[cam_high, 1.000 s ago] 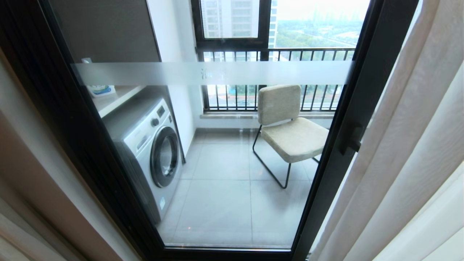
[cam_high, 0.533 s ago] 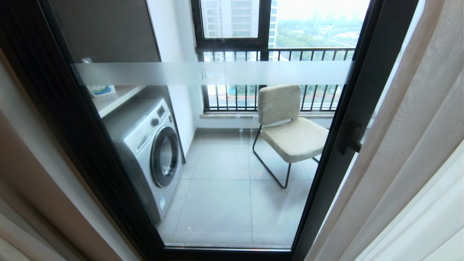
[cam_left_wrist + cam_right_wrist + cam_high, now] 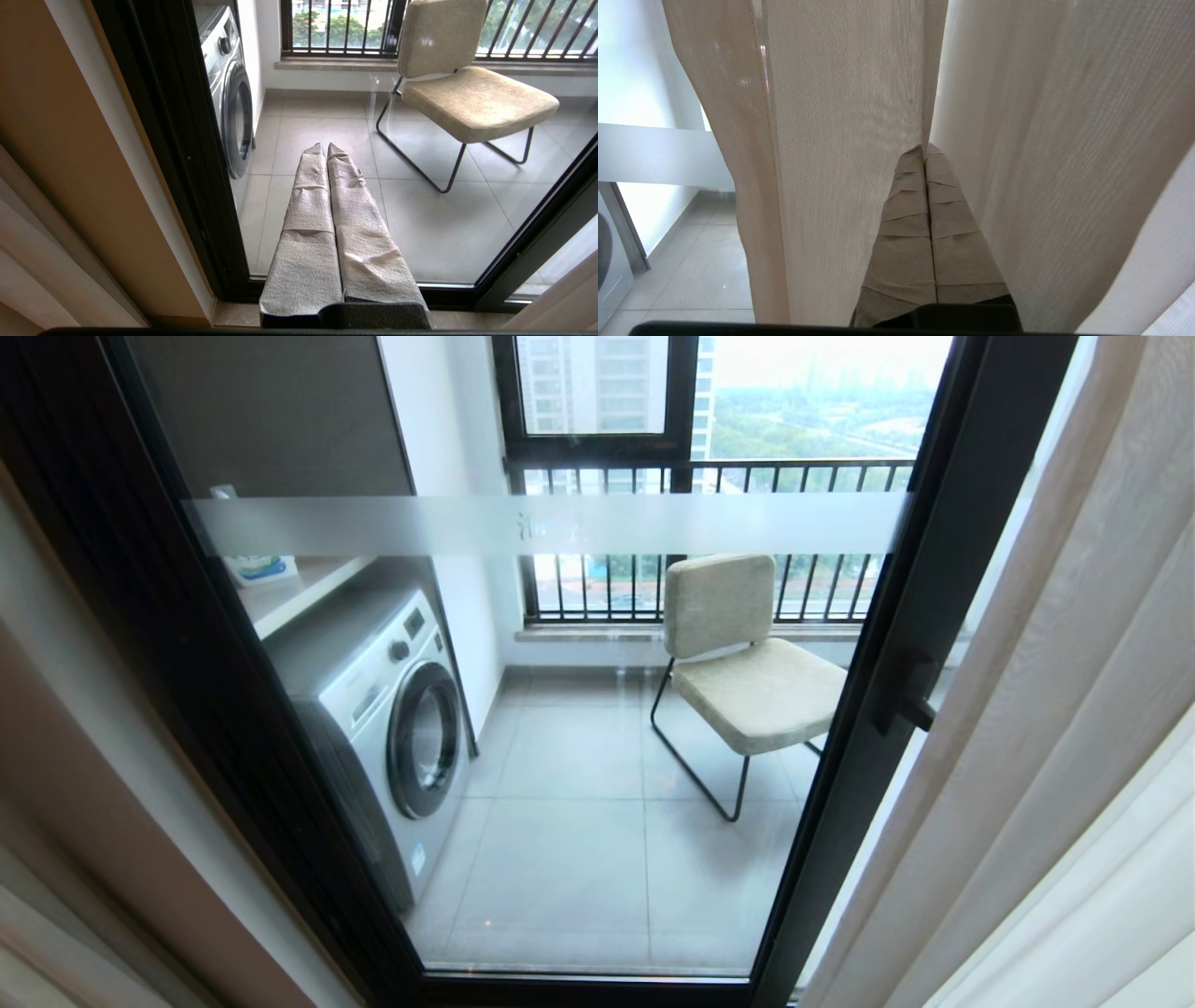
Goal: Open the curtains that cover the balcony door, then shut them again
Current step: Pull the inner curtains open on both sides
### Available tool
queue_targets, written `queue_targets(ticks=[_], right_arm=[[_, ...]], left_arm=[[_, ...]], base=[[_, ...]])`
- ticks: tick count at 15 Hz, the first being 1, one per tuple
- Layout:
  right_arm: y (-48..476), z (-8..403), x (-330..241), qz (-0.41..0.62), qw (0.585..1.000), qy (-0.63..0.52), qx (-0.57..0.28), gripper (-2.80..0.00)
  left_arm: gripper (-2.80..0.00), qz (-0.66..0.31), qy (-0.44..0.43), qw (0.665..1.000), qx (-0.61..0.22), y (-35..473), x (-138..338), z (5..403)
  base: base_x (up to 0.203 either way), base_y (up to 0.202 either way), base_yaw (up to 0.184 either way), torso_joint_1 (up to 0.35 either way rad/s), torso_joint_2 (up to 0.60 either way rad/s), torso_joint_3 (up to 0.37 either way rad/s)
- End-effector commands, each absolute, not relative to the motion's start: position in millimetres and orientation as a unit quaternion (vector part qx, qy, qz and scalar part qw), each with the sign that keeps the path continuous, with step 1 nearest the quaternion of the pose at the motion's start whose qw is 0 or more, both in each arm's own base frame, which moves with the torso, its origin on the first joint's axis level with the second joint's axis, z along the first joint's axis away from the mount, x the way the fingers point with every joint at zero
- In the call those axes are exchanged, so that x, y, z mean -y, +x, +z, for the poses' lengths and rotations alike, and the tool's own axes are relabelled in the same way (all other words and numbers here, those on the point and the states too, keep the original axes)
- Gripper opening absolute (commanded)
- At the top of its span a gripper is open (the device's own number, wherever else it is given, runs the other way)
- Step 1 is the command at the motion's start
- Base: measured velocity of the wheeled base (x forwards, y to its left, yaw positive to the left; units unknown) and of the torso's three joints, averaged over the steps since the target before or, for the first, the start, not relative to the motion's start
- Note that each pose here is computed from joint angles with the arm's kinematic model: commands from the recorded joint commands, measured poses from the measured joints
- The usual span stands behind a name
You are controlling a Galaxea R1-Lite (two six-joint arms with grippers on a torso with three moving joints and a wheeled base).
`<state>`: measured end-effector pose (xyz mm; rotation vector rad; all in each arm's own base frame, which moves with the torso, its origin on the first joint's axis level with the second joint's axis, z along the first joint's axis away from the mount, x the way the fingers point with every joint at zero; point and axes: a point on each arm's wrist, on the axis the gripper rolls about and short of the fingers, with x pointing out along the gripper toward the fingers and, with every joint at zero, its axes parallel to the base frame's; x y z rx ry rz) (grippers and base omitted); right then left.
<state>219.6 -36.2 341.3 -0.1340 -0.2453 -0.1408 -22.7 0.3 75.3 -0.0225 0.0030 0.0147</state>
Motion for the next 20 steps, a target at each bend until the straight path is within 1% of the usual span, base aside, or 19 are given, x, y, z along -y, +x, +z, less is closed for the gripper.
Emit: queue_targets(ticks=[1,13,20], right_arm=[[217,343,36,-0.071,0.987,-0.067,0.126,-2.80],[210,342,35,-0.071,0.987,-0.068,0.128,-2.80],[193,348,30,-0.063,0.984,-0.070,0.152,-2.80]], left_arm=[[-2.80,0.008,-0.011,1.000,-0.002,-23,0,75],[-2.80,0.008,-0.011,1.000,-0.002,-23,0,75],[-2.80,0.008,-0.012,1.000,-0.001,-23,0,75]], base=[[0.000,0.000,0.000,0.000,0.00,0.000],[0.000,0.000,0.000,0.000,0.00,0.000],[0.000,0.000,0.000,0.000,0.00,0.000]])
